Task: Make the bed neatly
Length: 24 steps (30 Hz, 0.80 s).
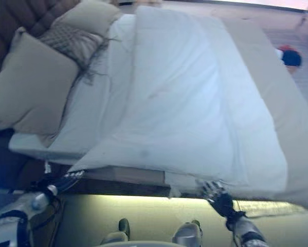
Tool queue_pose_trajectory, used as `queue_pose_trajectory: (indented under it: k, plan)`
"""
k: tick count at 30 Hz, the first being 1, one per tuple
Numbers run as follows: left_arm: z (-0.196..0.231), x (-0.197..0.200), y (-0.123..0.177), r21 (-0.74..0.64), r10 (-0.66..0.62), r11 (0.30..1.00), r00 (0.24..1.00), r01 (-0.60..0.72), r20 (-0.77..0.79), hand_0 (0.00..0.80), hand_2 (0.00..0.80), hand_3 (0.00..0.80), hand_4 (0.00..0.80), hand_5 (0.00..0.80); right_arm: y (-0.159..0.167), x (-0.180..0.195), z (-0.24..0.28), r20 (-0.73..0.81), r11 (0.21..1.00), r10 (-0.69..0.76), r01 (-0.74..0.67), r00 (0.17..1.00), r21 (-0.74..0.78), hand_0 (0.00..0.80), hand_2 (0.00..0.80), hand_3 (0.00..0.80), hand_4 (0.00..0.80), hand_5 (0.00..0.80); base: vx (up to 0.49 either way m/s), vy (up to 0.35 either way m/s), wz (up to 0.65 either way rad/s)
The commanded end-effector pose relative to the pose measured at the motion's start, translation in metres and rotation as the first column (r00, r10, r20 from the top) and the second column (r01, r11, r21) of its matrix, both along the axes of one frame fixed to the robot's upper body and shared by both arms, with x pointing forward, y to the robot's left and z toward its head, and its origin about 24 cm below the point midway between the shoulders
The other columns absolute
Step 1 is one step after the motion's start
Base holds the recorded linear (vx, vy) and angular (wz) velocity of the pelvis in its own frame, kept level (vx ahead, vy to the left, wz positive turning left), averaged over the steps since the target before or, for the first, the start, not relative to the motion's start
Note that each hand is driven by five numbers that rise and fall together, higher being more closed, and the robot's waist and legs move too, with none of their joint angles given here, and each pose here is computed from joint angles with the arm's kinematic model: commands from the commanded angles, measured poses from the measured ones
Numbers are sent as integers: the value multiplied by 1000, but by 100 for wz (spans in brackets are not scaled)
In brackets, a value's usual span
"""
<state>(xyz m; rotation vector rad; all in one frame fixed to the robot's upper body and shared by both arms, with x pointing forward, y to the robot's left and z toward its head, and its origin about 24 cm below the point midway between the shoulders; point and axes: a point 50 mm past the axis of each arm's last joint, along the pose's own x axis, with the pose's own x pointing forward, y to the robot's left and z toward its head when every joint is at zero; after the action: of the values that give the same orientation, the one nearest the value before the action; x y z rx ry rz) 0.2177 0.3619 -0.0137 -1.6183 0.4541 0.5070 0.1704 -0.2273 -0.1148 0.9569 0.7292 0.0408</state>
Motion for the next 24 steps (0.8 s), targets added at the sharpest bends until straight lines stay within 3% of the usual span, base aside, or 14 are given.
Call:
queue_pose_trajectory:
  k: [1, 4, 10, 14, 24]
  plan:
    - [155, -93, 159, 289, 542, 656, 701, -698, 463, 0, 0, 0, 0, 0, -58, -2, 17, 36, 984, -127, 131, 991, -122, 0, 0, 0, 0, 0, -160, 71, -38]
    - [143, -99, 159, 246, 611, 632, 668, -735, 425, 0, 0, 0, 0, 0, -67, 5, 24, 51, 978, -124, 131, 991, -161, 0, 0, 0, 0, 0, -157, 166, 1]
    - [106, -123, 152, 191, 670, 648, 671, -737, 316, 0, 0, 0, 0, 0, -89, -8, 28, 32, 971, -136, 140, 990, -192, 0, 0, 0, 0, 0, -103, 116, -2]
    - [67, -128, 133, 165, 660, 694, 710, -701, 246, 0, 0, 0, 0, 0, -88, -2, 31, 54, 972, -126, 134, 991, -193, 0, 0, 0, 0, 0, -115, 62, 0]
    - [-45, -82, 24, 0, 437, 900, 899, -437, 17, 0, 0, 0, 0, 0, -59, 30, 36, 154, 983, -79, 102, 985, -149, 0, 0, 0, 0, 0, -117, -76, 15]
